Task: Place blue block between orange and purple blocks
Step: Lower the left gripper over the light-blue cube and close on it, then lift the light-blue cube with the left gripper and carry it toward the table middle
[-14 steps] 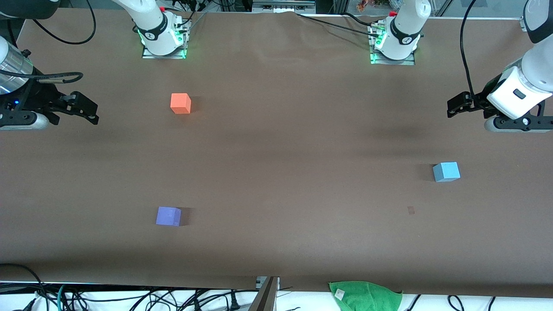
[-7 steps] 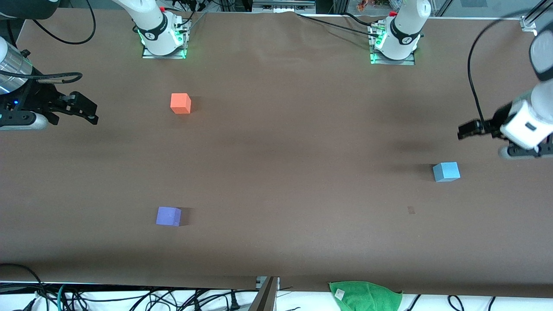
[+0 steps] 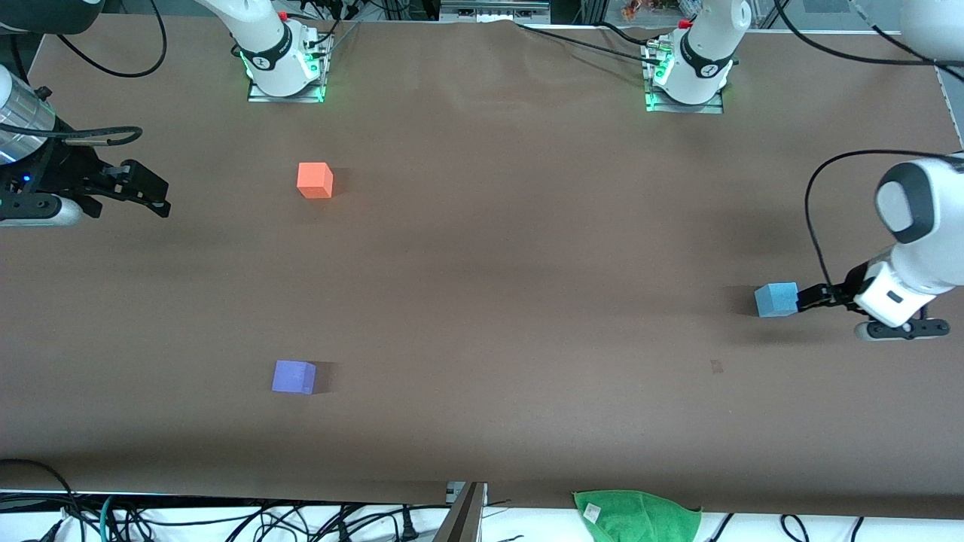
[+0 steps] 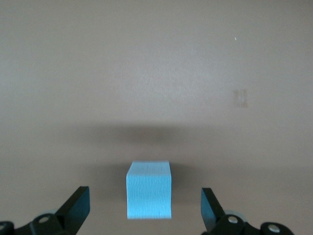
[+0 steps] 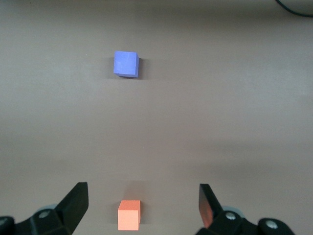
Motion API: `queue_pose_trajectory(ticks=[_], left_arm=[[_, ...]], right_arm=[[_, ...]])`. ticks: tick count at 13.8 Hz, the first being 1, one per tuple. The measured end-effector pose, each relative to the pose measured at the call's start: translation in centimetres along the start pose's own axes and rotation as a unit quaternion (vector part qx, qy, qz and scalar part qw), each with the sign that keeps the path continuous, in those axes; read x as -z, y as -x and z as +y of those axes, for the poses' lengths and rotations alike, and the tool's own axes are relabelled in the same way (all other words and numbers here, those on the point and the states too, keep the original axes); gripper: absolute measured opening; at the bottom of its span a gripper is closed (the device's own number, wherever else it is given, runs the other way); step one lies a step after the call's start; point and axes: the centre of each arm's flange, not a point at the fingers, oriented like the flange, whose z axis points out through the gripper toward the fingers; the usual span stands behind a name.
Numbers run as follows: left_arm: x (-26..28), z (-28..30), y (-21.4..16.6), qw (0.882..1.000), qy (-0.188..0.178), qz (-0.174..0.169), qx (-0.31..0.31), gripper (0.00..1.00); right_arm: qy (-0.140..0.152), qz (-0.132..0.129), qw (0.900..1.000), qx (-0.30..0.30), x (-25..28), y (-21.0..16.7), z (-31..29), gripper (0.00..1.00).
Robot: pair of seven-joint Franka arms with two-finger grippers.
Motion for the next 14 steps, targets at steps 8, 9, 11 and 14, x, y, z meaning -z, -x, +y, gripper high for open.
queue_pose_trajectory(ticks=[8,9,11,14], left_arm=[[-7.4,-0.1,2.8,1.000,0.002,0.007,-0.025,1.00],[-8.4,0.1,3.3,0.999,0.002,0.015,-0.029,1.00],[-10.9,0.1,4.7,0.999,-0.001,0.032,-0.037,0.98],[-13.3,0.1,6.6,0.998,0.000,0.035,-0.046,0.82]], right_arm=[[0.000,0.000,1.000,0.000,0.0,0.0,0.0,1.00],[0.000,0.000,1.000,0.000,0.0,0.0,0.0,1.00],[0.000,0.000,1.000,0.000,0.0,0.0,0.0,1.00],[0.000,0.000,1.000,0.000,0.0,0.0,0.0,1.00]])
